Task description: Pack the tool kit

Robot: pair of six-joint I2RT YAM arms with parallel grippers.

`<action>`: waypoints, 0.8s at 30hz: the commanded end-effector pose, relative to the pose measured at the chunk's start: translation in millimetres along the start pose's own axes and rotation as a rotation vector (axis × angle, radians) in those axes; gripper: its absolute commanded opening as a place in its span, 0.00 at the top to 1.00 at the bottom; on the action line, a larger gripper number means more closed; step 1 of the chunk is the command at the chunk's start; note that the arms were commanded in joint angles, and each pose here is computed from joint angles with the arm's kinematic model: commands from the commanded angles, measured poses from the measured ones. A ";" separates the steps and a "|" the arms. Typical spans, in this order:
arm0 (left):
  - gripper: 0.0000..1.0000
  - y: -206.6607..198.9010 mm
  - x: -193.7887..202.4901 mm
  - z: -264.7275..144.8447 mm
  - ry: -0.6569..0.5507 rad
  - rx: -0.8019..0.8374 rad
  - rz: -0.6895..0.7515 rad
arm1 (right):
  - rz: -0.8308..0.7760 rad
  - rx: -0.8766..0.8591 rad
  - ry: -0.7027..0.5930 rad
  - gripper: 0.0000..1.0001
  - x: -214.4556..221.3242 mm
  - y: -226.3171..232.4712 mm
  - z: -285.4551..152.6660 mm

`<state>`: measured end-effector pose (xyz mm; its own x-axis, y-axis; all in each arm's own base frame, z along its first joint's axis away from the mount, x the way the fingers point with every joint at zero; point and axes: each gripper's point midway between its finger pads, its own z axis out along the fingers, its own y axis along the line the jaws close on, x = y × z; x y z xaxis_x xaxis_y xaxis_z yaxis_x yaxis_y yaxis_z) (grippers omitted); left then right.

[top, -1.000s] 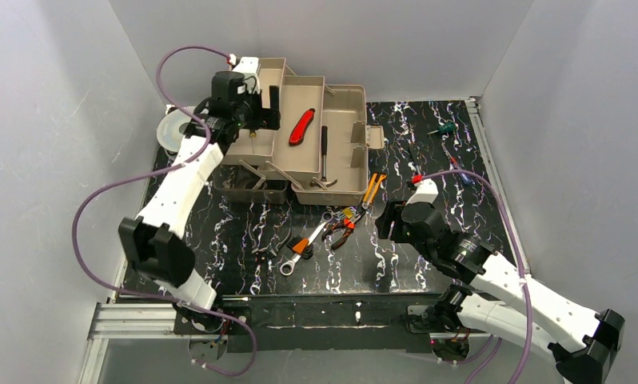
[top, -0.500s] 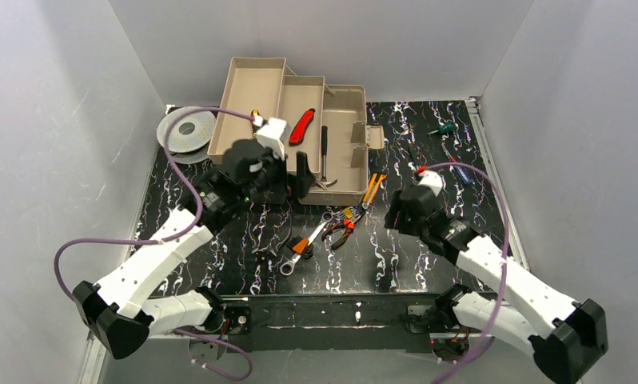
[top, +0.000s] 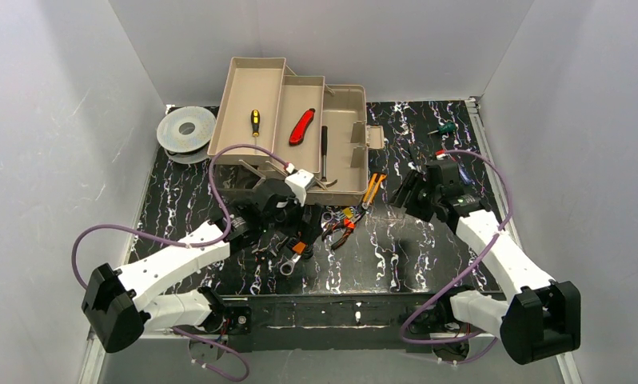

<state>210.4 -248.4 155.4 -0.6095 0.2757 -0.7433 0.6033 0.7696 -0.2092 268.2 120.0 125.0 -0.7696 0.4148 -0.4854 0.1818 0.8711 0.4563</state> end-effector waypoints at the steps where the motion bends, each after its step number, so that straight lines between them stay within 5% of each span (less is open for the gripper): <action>1: 0.02 1.4 20.0 8.4 0.044 -0.004 0.022 | 0.081 -0.158 0.041 0.32 18.8 27.0 4.9; 13: 0.10 39.4 83.7 46.6 0.239 -0.197 -0.010 | 0.043 -0.157 0.037 0.32 26.5 33.1 2.0; 24: 0.12 39.1 119.7 68.6 0.360 -0.211 -0.015 | 0.022 -0.163 0.036 0.32 26.9 32.9 0.9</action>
<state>204.4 -229.6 30.4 -0.7642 0.3991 -0.5066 0.5012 0.8619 -0.0770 244.7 152.8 103.8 -0.8101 0.4313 -0.3972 0.1667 0.8189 0.5493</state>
